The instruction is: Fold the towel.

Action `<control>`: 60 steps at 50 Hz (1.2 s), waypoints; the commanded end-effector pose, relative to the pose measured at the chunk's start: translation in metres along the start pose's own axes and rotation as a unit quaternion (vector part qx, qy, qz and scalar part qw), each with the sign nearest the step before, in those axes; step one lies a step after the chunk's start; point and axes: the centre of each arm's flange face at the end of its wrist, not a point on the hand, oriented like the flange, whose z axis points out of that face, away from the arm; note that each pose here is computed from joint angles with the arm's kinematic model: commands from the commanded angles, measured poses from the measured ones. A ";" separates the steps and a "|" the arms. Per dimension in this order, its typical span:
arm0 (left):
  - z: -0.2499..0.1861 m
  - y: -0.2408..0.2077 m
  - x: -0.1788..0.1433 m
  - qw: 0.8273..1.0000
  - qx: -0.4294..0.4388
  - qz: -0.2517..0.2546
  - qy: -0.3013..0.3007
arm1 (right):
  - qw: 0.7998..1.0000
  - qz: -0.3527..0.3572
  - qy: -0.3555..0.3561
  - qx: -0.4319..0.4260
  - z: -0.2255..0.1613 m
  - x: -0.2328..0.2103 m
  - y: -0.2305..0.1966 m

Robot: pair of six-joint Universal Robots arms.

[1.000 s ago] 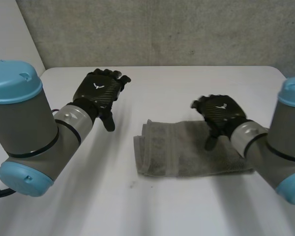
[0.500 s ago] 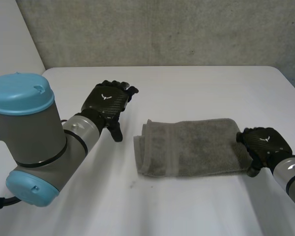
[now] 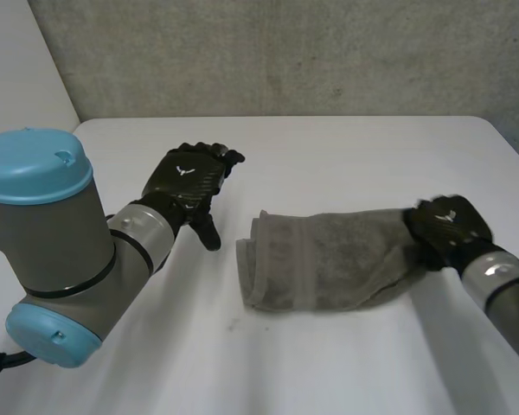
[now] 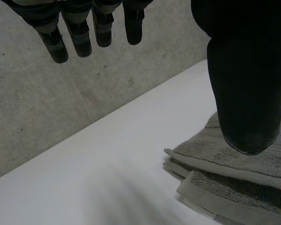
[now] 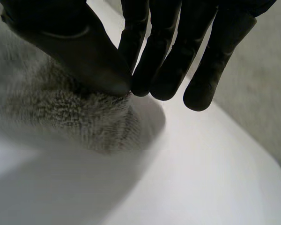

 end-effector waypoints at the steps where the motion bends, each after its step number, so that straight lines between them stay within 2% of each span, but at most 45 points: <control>1: -0.001 -0.004 -0.004 1.000 0.004 -0.001 -0.008 | 0.991 -0.013 -0.079 0.104 -0.003 -0.055 -0.063; 2: -0.001 -0.004 -0.004 1.000 0.004 -0.001 -0.008 | 0.991 -0.013 -0.080 0.105 -0.004 -0.055 -0.063; 6: -0.001 -0.004 -0.011 1.000 0.003 -0.002 -0.027 | 0.978 -0.024 -0.150 0.141 -0.009 -0.107 -0.084; 8: -0.001 -0.004 -0.014 0.999 0.001 -0.003 -0.037 | 0.973 -0.029 -0.187 0.132 -0.008 -0.133 -0.081; 13: -0.001 -0.002 -0.015 0.999 -0.002 -0.004 -0.040 | 0.969 -0.036 -0.228 0.092 -0.002 -0.162 -0.061; 25: -0.001 0.000 -0.013 0.999 -0.002 -0.003 -0.035 | 0.964 -0.012 -0.255 0.079 -0.004 -0.164 -0.063; 29: 0.001 -0.003 -0.012 0.999 0.004 -0.002 -0.034 | 0.944 0.003 -0.323 0.069 -0.016 -0.181 -0.051; 34: 0.003 -0.005 -0.013 0.999 0.008 -0.002 -0.036 | 0.932 0.006 -0.355 0.072 -0.024 -0.187 -0.050; 44: 0.003 -0.007 -0.012 0.999 0.015 -0.003 -0.037 | 0.932 0.008 -0.357 0.069 -0.016 -0.192 -0.046; 47: 0.004 -0.007 -0.012 0.999 0.014 -0.002 -0.036 | 0.937 0.009 -0.342 0.065 -0.016 -0.187 -0.049; 48: 0.004 -0.007 -0.011 0.999 0.015 -0.002 -0.034 | 0.946 0.013 -0.320 0.060 -0.016 -0.180 -0.051; 49: 0.004 -0.007 -0.011 0.999 0.015 -0.002 -0.034 | 0.946 0.013 -0.319 0.060 -0.016 -0.180 -0.051; 51: 0.005 -0.010 -0.009 0.999 0.021 -0.001 -0.031 | 0.962 0.027 -0.265 0.061 -0.024 -0.161 -0.064; 52: 0.005 -0.010 -0.009 0.999 0.021 -0.001 -0.031 | 0.962 0.027 -0.265 0.061 -0.024 -0.161 -0.064; 54: 0.009 -0.012 -0.005 0.999 0.025 0.001 -0.025 | 0.976 0.040 -0.209 0.054 -0.027 -0.136 -0.067; 60: 0.020 -0.013 0.011 0.999 0.033 0.005 -0.004 | 0.989 0.065 -0.133 0.014 -0.023 -0.089 -0.053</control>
